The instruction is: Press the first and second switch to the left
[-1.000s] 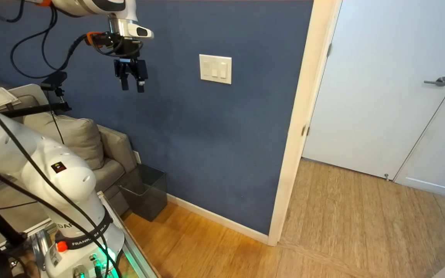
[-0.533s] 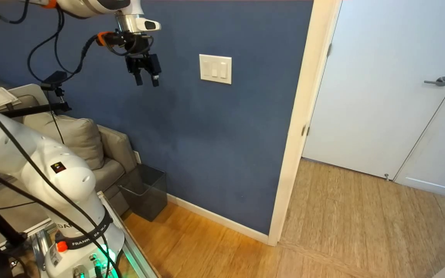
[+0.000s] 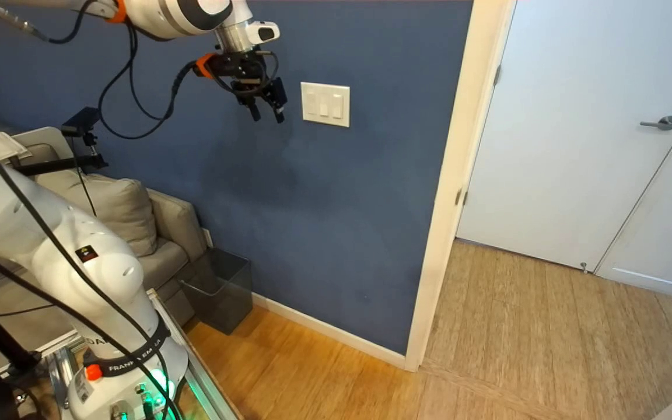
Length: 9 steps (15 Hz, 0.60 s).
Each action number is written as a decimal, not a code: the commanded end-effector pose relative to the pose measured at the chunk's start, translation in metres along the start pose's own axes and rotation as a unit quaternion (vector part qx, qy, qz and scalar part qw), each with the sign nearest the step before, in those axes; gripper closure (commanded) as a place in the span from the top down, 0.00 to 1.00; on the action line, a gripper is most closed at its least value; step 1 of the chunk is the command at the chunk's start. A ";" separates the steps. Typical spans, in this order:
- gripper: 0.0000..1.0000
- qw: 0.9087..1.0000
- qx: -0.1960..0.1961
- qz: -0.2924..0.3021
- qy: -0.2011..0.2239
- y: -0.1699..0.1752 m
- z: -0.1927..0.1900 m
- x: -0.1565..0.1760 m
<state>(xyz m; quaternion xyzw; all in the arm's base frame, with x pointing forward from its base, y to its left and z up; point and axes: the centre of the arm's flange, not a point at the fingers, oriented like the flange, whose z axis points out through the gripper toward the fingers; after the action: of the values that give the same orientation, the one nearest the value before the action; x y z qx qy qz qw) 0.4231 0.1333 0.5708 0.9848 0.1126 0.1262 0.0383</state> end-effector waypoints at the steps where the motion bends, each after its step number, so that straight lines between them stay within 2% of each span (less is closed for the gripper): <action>1: 0.53 0.999 0.018 -0.002 0.038 0.015 0.009 0.030; 7: 0.10 0.994 0.072 0.018 0.081 0.017 0.010 0.075; 9: 0.01 0.992 0.085 0.021 0.091 0.014 0.008 0.088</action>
<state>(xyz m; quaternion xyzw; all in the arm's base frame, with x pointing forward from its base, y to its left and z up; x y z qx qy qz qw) 0.4855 0.1315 0.5740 0.9753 0.1008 0.1947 -0.0276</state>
